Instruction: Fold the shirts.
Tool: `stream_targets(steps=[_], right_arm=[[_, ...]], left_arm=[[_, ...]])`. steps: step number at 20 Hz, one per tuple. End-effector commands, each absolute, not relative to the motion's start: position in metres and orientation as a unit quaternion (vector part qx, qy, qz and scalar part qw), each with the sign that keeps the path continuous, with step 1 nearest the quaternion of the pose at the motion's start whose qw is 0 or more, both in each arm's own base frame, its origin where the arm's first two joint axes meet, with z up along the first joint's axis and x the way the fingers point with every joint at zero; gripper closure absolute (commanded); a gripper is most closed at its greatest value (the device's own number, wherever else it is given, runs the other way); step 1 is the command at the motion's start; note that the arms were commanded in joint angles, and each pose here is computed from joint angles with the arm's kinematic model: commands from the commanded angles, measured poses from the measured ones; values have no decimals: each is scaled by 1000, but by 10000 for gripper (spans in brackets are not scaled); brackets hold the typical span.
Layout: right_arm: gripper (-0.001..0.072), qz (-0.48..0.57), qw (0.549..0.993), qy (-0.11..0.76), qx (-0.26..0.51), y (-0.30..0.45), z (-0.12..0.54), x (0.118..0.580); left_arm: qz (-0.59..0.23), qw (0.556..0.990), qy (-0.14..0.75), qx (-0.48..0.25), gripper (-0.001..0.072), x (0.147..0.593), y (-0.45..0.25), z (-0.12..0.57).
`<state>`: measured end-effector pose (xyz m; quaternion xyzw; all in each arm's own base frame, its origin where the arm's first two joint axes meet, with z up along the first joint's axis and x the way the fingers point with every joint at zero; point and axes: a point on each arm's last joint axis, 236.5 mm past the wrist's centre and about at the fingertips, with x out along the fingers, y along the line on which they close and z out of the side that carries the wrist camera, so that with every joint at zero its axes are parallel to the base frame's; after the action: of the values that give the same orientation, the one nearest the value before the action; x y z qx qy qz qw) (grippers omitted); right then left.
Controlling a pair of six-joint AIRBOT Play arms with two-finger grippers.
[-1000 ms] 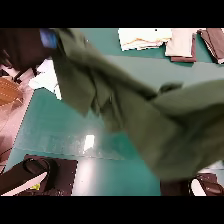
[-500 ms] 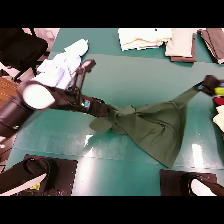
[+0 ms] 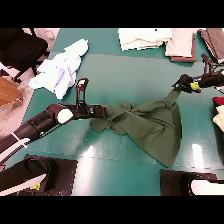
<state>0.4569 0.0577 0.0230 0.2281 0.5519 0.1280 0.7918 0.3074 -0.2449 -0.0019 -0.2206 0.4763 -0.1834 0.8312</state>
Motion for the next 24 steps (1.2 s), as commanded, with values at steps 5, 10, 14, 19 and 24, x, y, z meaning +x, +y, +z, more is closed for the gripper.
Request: stream_targets(steps=[5, 10, 14, 19, 24], right_arm=[[114, 79, 783, 558, 264, 12, 53, 314], [115, 58, 754, 581, 301, 45, 15, 197], [124, 33, 728, 617, 298, 52, -30, 152], [183, 45, 682, 644, 344, 65, -43, 152], [193, 27, 662, 658, 358, 51, -58, 175]], left_arm=[[-161, 855, 435, -232, 677, 332, -234, -4], [-131, 855, 437, -245, 676, 342, -212, -7], [-133, 856, 436, -243, 676, 342, -212, -6], [-133, 855, 431, -257, 676, 344, -214, -3], [-132, 849, 433, -273, 676, 344, -217, 0]])
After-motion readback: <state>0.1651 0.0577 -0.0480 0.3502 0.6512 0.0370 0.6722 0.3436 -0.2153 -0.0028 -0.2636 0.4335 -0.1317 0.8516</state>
